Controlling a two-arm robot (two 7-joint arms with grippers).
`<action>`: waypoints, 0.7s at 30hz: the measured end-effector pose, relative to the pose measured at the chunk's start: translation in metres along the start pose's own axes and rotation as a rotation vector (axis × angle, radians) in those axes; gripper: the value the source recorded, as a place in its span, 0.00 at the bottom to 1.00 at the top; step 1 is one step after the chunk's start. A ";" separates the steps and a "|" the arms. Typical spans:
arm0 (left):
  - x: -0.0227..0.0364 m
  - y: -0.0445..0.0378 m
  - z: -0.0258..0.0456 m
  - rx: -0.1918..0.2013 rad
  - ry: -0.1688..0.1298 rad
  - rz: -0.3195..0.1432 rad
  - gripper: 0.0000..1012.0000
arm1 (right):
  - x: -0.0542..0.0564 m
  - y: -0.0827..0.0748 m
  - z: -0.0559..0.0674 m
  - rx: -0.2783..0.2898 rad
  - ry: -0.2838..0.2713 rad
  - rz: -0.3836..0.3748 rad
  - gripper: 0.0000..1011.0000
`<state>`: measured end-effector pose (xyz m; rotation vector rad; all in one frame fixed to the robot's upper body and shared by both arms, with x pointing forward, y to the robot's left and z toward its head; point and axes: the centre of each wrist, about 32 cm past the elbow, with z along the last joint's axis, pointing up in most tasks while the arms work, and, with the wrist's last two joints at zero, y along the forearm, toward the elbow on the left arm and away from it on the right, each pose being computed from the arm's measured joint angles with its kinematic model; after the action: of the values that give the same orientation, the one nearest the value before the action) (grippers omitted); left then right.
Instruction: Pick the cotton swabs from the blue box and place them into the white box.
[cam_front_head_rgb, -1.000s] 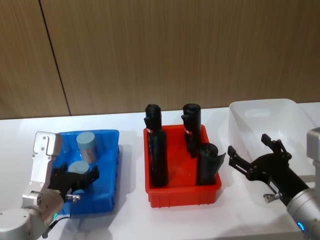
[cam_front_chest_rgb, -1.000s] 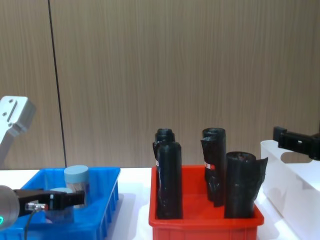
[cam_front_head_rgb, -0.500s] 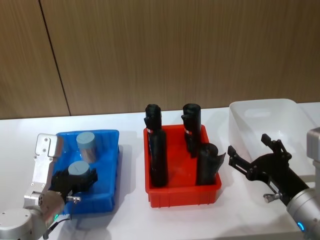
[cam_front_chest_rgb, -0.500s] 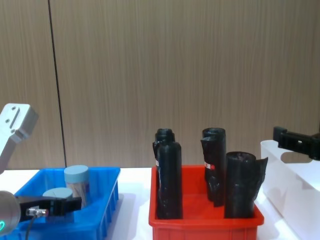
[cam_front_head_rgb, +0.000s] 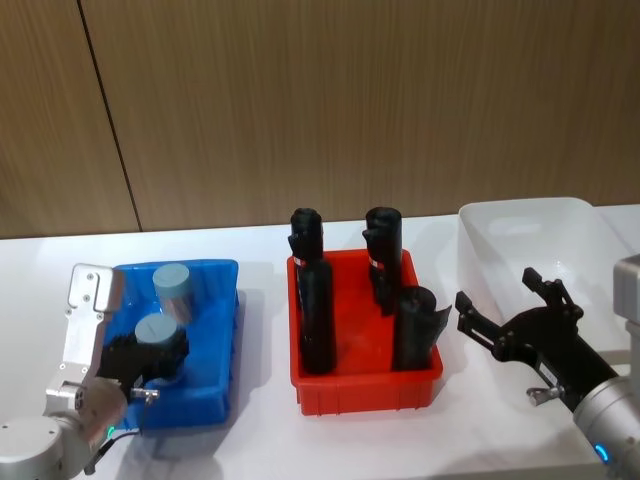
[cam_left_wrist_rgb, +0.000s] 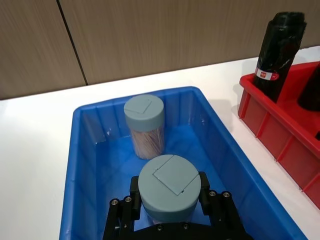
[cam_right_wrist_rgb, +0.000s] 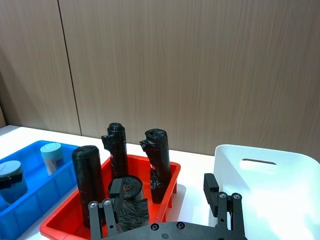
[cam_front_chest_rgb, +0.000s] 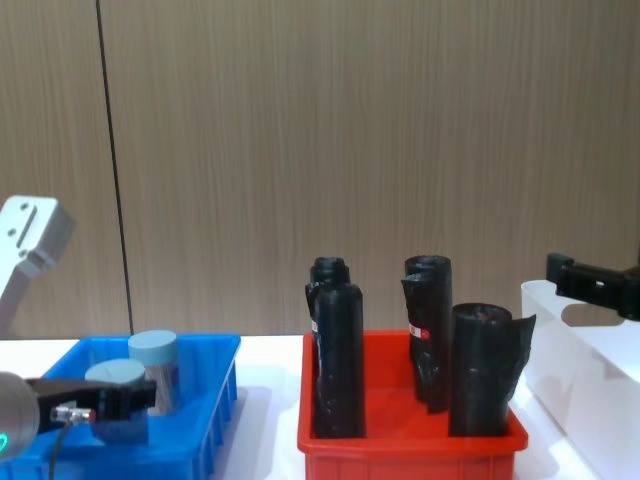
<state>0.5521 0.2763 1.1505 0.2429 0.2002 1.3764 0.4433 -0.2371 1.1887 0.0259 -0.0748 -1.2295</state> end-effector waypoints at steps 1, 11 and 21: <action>-0.0002 0.0004 0.0007 -0.005 -0.003 -0.001 0.65 | 0.000 0.000 0.000 0.000 0.000 0.000 0.99; -0.0018 0.0102 0.0143 -0.109 -0.050 -0.044 0.65 | 0.000 0.000 0.000 0.000 0.000 0.000 0.99; -0.0014 0.0234 0.0345 -0.213 -0.103 -0.154 0.65 | 0.000 0.000 0.000 0.000 0.000 0.000 0.99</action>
<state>0.5395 0.2772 1.1903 0.1171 -0.0136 1.2179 0.4433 -0.2371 1.1887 0.0260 -0.0748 -1.2295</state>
